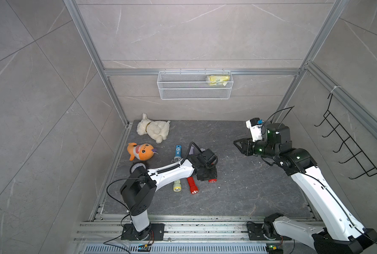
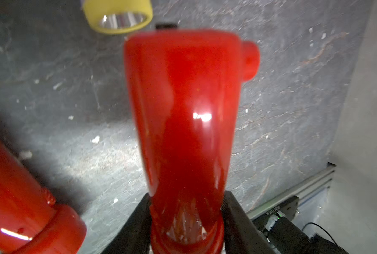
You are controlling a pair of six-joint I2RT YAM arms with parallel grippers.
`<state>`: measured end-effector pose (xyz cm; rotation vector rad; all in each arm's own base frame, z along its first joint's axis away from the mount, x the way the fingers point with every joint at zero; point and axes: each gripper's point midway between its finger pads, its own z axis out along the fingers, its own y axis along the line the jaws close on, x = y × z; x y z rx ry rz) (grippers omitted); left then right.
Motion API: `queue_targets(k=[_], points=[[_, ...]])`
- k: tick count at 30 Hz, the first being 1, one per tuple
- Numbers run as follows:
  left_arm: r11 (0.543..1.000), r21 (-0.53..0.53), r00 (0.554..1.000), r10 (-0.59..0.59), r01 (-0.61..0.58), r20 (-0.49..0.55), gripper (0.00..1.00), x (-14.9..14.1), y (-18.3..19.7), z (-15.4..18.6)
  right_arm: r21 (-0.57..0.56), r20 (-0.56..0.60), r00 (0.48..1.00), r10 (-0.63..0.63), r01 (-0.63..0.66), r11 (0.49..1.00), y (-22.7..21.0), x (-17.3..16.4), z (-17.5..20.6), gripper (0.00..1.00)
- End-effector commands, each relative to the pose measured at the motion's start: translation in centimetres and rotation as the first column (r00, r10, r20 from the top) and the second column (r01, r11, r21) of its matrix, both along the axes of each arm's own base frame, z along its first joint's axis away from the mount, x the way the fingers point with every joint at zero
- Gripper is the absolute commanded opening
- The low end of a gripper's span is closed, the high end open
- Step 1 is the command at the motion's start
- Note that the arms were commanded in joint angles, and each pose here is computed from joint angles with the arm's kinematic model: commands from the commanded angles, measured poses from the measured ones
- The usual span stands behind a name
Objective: Close the plug at the bottom of the flashlight
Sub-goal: Place the flashlight at the center of the board.
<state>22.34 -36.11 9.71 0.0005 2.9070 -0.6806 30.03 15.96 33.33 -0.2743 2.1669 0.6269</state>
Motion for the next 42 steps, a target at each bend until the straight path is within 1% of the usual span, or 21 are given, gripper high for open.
queue_targets(k=[1, 4, 7, 11, 14, 15, 17, 20, 21, 22, 23, 24, 25, 27, 29, 32, 34, 36, 38, 41, 42], points=[[0.992, 0.074, 0.993, 0.107, -0.104, -0.044, 0.00, -1.7, 1.0, -1.2, 0.017, -0.030, 0.999, -0.019, 0.020, 1.000, -0.6, -1.6, -0.3, 0.42], [0.981, 0.123, 0.983, 0.161, -0.150, -0.085, 0.00, -2.4, 1.8, -3.3, 0.019, -0.047, 0.999, -0.014, 0.015, 1.000, -0.8, -2.5, -0.7, 0.42], [0.973, 0.166, 0.979, 0.177, -0.158, -0.105, 0.00, -2.5, 2.0, -4.7, 0.012, -0.044, 0.999, -0.016, 0.017, 1.000, -1.2, -3.3, -0.7, 0.42], [0.969, 0.207, 0.976, 0.168, -0.137, -0.139, 0.00, -2.4, 1.5, -5.7, 0.003, -0.032, 0.999, -0.026, 0.026, 1.000, -1.6, -3.7, -0.8, 0.44], [0.975, 0.199, 0.976, 0.129, -0.094, -0.175, 0.01, -2.7, 0.7, -6.2, -0.013, -0.043, 0.999, -0.033, 0.032, 0.999, -1.8, -3.7, -1.4, 0.44], [0.976, 0.201, 0.974, 0.122, -0.083, -0.190, 0.11, -2.9, 0.6, -6.5, -0.016, -0.046, 0.998, -0.032, 0.031, 0.999, -1.7, -3.6, -1.6, 0.44], [0.980, 0.186, 0.969, 0.116, -0.076, -0.219, 0.25, -3.1, 0.5, -7.0, -0.018, -0.048, 0.998, -0.034, 0.033, 0.999, -1.8, -3.5, -1.8, 0.44], [0.981, 0.172, 0.959, 0.135, -0.093, -0.248, 0.50, -3.6, 0.8, -7.3, -0.025, -0.044, 0.998, -0.044, 0.043, 0.999, -1.9, -3.3, -2.0, 0.46], [0.981, 0.169, 0.961, 0.132, -0.092, -0.244, 0.66, -3.7, 1.0, -7.1, -0.030, -0.042, 0.998, -0.047, 0.046, 0.998, -2.0, -3.2, -2.0, 0.47], [0.982, 0.166, 0.962, 0.128, -0.089, -0.242, 0.92, -3.9, 1.3, -6.8, -0.036, -0.043, 0.998, -0.052, 0.051, 0.998, -2.1, -3.2, -2.1, 0.48], [0.982, 0.164, 0.963, 0.127, -0.089, -0.238, 1.00, -4.0, 1.5, -6.3, -0.043, -0.045, 0.997, -0.056, 0.054, 0.998, -2.2, -3.1, -2.2, 0.50], [0.985, 0.151, 0.967, 0.116, -0.083, -0.227, 1.00, -4.1, 1.7, -5.6, -0.051, -0.049, 0.997, -0.065, 0.062, 0.997, -2.3, -3.0, -2.3, 0.56], [0.985, 0.150, 0.970, 0.118, -0.087, -0.211, 1.00, -4.1, 2.1, -4.6, -0.062, -0.049, 0.995, -0.082, 0.079, 0.995, -2.6, -2.8, -2.4, 0.99], [0.984, 0.146, 0.982, 0.120, -0.098, -0.148, 1.00, -3.7, 3.2, -2.3, -0.084, -0.042, 0.991, -0.128, 0.124, 0.989, -3.3, -2.4, -2.5, 1.00], [0.981, 0.151, 0.991, 0.127, -0.119, -0.047, 1.00, -2.7, 4.6, 0.7, -0.099, -0.022, 0.987, -0.161, 0.159, 0.982, -4.0, -2.1, -2.2, 0.99], [0.975, 0.156, 0.975, 0.132, -0.161, 0.181, 1.00, -0.4, 7.5, 6.9, -0.109, 0.037, 0.977, -0.210, 0.213, 0.971, -5.0, -1.8, -0.9, 1.00], [0.968, 0.140, 0.920, 0.144, -0.207, 0.364, 1.00, 1.8, 10.0, 11.9, -0.122, 0.093, 0.972, -0.215, 0.226, 0.966, -5.4, -1.4, -0.1, 1.00], [0.951, 0.111, 0.840, 0.196, -0.288, 0.505, 1.00, 3.9, 13.3, 16.4, -0.152, 0.124, 0.967, -0.223, 0.240, 0.959, -5.8, -0.8, -0.1, 1.00], [0.935, 0.070, 0.734, 0.225, -0.348, 0.640, 1.00, 5.7, 16.6, 20.3, -0.207, 0.125, 0.955, -0.271, 0.292, 0.934, -6.8, 0.0, -0.8, 1.00], [0.940, 0.004, 0.564, 0.201, -0.340, 0.801, 1.00, 7.2, 19.9, 25.0, -0.272, 0.185, 0.892, -0.412, 0.449, 0.851, -9.6, 1.5, -2.1, 1.00], [0.930, -0.017, 0.489, 0.208, -0.366, 0.847, 1.00, 7.7, 21.5, 26.2, -0.287, 0.212, 0.878, -0.428, 0.475, 0.832, -10.2, 1.9, -2.6, 1.00]])
